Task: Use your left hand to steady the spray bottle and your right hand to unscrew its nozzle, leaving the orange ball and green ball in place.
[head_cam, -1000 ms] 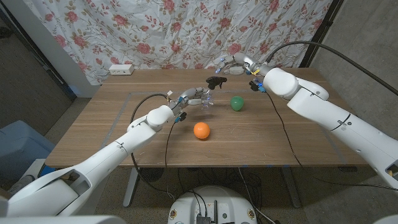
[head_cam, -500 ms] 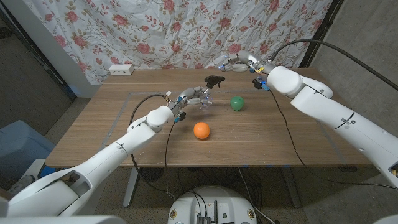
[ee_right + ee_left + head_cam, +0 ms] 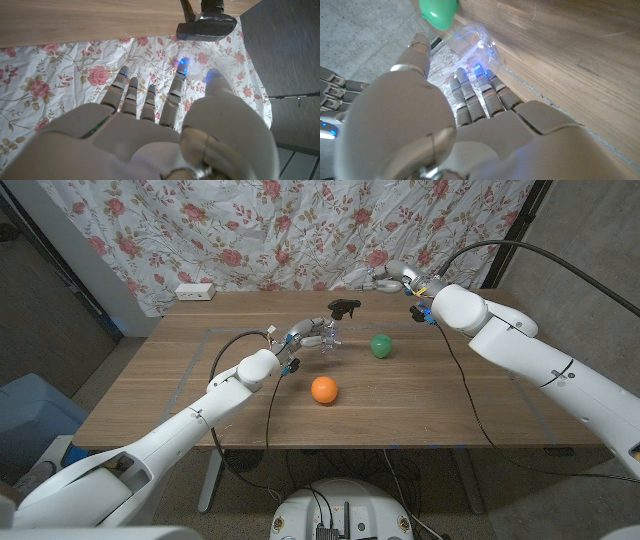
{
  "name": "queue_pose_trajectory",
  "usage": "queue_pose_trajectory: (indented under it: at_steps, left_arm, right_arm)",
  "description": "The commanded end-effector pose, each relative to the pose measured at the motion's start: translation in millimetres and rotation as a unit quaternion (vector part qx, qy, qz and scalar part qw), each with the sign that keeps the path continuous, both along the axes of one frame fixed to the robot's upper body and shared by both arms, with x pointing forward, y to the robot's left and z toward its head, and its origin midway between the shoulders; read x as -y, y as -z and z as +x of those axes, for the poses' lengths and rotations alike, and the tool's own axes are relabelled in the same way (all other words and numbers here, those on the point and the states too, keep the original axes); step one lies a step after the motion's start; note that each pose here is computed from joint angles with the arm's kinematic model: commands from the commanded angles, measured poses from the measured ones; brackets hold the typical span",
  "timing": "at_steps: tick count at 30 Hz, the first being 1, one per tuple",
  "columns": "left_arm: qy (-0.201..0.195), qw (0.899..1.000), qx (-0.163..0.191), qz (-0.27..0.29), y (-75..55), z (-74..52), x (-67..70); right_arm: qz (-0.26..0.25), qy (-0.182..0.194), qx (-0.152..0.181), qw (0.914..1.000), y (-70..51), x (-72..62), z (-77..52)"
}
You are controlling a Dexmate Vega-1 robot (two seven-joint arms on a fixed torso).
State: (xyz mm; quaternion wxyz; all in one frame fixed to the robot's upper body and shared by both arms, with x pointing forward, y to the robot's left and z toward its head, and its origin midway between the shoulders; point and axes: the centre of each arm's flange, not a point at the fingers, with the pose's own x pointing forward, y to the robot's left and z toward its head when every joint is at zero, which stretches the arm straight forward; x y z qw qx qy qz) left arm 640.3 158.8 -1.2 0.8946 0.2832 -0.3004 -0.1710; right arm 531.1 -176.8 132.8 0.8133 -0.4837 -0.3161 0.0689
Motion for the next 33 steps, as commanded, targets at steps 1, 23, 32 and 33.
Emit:
queue_pose_trajectory:
  at_steps: [1,23,32,33]
  left_arm:
    - [0.0,1.0,0.0,-0.004,-1.2,3.1,0.7]
    - [0.005,1.0,0.004,0.002,-4.7,5.4,5.4]
    - [0.005,1.0,0.003,-0.001,-1.1,3.3,8.2]
    - [0.005,1.0,0.003,-0.002,-0.6,2.9,8.2]
  right_arm:
    - [-0.017,0.029,0.001,0.9994,0.7,-2.6,-1.5]
    - [-0.037,0.035,-0.025,0.9984,12.8,-11.5,-0.4]
    - [-0.044,0.035,-0.036,0.9978,16.8,-16.0,0.7]
    - [-0.044,0.036,-0.036,0.9977,17.2,-16.4,1.0]
